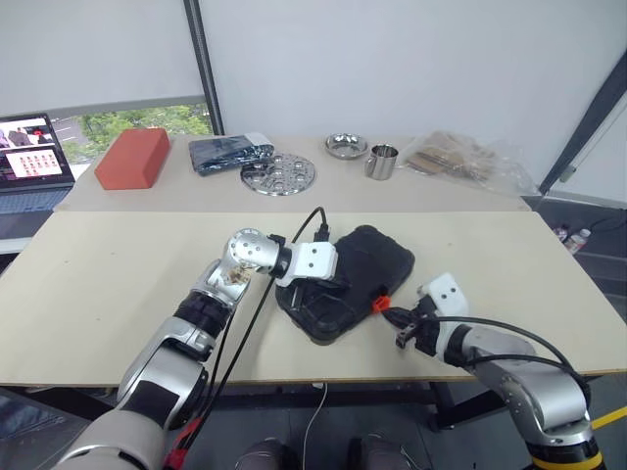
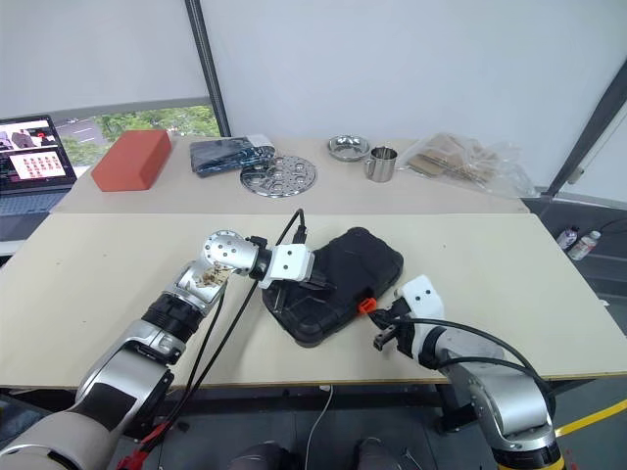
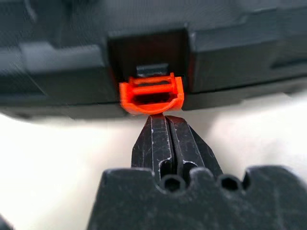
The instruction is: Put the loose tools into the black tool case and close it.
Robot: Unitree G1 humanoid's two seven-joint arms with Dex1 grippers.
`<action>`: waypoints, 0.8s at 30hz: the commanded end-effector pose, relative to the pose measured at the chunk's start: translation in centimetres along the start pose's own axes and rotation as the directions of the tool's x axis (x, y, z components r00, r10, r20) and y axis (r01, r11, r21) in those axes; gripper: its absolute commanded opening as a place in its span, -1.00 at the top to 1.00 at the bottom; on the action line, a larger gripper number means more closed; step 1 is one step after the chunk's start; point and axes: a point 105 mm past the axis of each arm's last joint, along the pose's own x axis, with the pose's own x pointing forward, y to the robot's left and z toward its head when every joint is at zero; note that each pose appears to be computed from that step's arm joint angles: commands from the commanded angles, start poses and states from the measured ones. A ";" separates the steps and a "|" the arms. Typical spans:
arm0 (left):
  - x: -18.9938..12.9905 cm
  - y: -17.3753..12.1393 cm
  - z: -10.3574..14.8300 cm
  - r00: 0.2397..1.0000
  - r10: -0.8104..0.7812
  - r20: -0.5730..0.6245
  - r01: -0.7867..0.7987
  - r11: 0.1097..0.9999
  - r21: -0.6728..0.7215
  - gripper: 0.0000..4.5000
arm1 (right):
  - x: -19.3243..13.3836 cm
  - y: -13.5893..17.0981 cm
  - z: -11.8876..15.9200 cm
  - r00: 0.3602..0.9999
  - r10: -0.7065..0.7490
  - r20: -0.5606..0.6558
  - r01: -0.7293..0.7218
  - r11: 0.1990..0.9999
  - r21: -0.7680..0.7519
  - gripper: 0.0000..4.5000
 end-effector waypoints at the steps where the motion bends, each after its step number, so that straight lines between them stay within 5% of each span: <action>1: 1.6 -3.4 -3.4 0.987 -0.130 -0.092 0.120 0.987 -0.110 1.00 | -0.2 1.2 3.8 0.989 0.041 0.143 -0.028 0.995 -0.095 0.98; 13: 1.1 -3.5 -4.4 0.986 -0.121 -0.117 0.103 0.984 -0.144 1.00 | -0.2 -0.2 2.6 0.994 -0.012 0.109 0.024 0.993 -0.114 0.98; 24: 0.9 -3.5 -4.7 0.985 -0.121 -0.125 0.101 0.983 -0.156 1.00 | 1.3 0.0 4.7 0.985 0.001 0.172 0.025 0.988 -0.151 0.98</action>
